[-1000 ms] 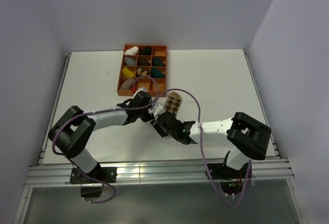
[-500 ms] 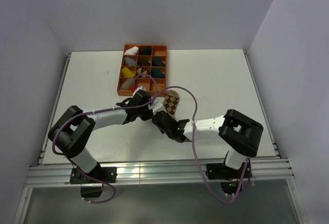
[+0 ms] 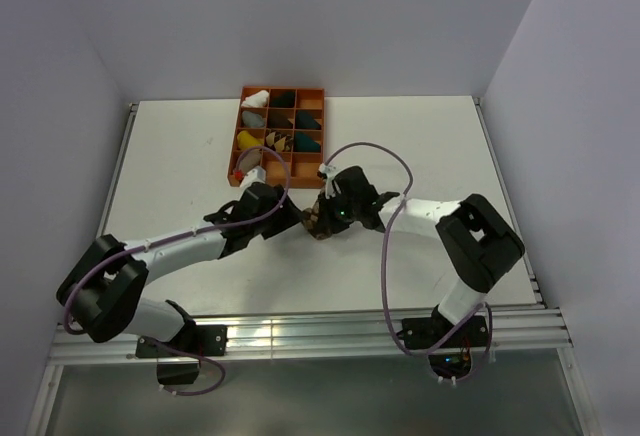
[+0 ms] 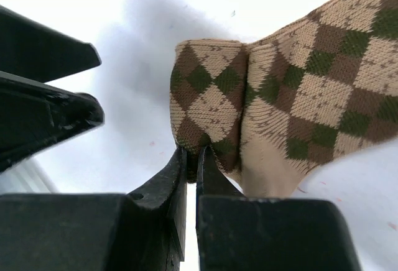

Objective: Roll the socks
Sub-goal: Roll the sock at the center of the board.

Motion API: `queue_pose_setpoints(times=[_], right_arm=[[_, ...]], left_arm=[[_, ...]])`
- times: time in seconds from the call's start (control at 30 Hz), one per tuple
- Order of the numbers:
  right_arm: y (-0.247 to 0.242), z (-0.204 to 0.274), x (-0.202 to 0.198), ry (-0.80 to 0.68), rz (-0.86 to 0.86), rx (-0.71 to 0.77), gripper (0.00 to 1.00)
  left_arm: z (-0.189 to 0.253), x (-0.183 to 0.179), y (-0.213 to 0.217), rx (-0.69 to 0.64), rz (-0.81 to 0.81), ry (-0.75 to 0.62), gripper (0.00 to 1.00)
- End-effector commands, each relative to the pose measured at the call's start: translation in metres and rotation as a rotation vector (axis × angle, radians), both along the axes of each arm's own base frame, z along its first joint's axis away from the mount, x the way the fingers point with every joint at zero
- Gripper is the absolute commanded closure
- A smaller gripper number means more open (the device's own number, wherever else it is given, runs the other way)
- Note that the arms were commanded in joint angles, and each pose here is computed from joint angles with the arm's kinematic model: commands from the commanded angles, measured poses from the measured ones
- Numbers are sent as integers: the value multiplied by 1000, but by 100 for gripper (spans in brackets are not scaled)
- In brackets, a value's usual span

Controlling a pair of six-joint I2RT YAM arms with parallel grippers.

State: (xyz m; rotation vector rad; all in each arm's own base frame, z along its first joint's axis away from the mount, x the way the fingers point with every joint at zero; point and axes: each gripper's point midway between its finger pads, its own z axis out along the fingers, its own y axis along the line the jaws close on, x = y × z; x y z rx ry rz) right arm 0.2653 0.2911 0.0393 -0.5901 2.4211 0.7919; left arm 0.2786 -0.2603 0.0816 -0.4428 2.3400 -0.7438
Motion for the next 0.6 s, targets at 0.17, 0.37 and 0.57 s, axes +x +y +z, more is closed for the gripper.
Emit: queue_pose_setpoints(times=[0.17,0.37,0.57], right_arm=[[16,16,-22,341,142,277,100],[12,5,-19,487,143,358,100],[2,-1,-6,522,111,372,100]], left_arm=[[9,9,-3,-60,30,-56,33],[-9,6,-14,-90,15,10,34],[-21,5,-19,-88,9,50,34]])
